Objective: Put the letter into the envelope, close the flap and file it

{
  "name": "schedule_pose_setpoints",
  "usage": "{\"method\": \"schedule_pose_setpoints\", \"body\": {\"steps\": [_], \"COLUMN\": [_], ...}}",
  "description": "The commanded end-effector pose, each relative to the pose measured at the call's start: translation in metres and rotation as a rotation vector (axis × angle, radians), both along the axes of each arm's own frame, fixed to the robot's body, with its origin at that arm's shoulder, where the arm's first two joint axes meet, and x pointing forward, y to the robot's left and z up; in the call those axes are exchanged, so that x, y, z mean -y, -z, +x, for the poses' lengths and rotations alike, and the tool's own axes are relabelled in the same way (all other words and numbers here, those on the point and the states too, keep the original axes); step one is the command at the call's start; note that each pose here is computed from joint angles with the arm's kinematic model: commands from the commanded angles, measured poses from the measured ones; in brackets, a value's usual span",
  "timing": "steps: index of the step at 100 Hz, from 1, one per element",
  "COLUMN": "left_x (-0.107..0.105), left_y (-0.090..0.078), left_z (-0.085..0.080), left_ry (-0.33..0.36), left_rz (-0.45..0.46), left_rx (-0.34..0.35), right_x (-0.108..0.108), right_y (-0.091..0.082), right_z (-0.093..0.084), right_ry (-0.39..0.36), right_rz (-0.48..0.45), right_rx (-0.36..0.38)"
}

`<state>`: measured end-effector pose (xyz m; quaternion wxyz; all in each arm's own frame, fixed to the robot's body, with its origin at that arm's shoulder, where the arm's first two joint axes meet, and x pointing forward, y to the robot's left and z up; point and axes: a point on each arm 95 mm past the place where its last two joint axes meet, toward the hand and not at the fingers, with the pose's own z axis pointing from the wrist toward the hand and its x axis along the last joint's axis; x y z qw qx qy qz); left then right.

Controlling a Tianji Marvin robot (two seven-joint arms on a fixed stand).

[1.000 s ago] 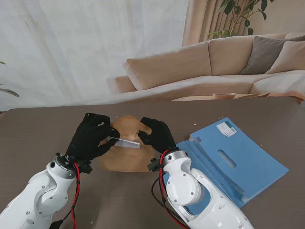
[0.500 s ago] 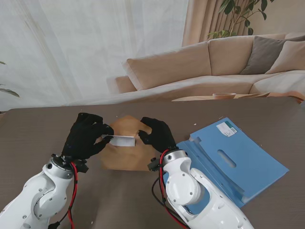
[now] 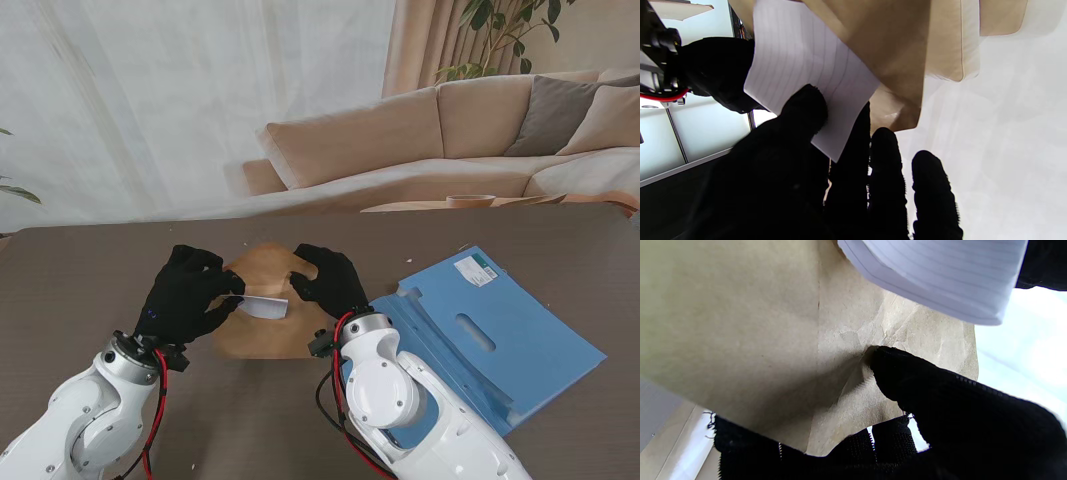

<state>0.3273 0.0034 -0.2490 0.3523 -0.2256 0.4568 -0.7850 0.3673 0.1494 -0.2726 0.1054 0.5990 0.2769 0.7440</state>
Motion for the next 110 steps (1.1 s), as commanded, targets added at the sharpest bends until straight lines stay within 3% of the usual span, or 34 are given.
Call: {"method": "schedule_pose_setpoints", "body": {"steps": [1, 59, 110], "left_x": [0.0052, 0.0075, 0.012], "left_y": [0.0022, 0.0028, 0.008], "left_z": [-0.0037, -0.0024, -0.0077], "left_ry": [-0.008, -0.121, -0.08], "left_rz": [0.009, -0.007, 0.036], "left_rx": [-0.005, 0.038, 0.0], "right_x": [-0.0052, -0.0092, -0.011], "right_y": [-0.0006, 0.0006, -0.0011], "right_z": [-0.002, -0.0023, -0.001], "right_ry": [-0.015, -0.013, -0.014], "right_rz": [0.008, -0.006, -0.001], "right_rx": [-0.009, 0.015, 0.016]}}
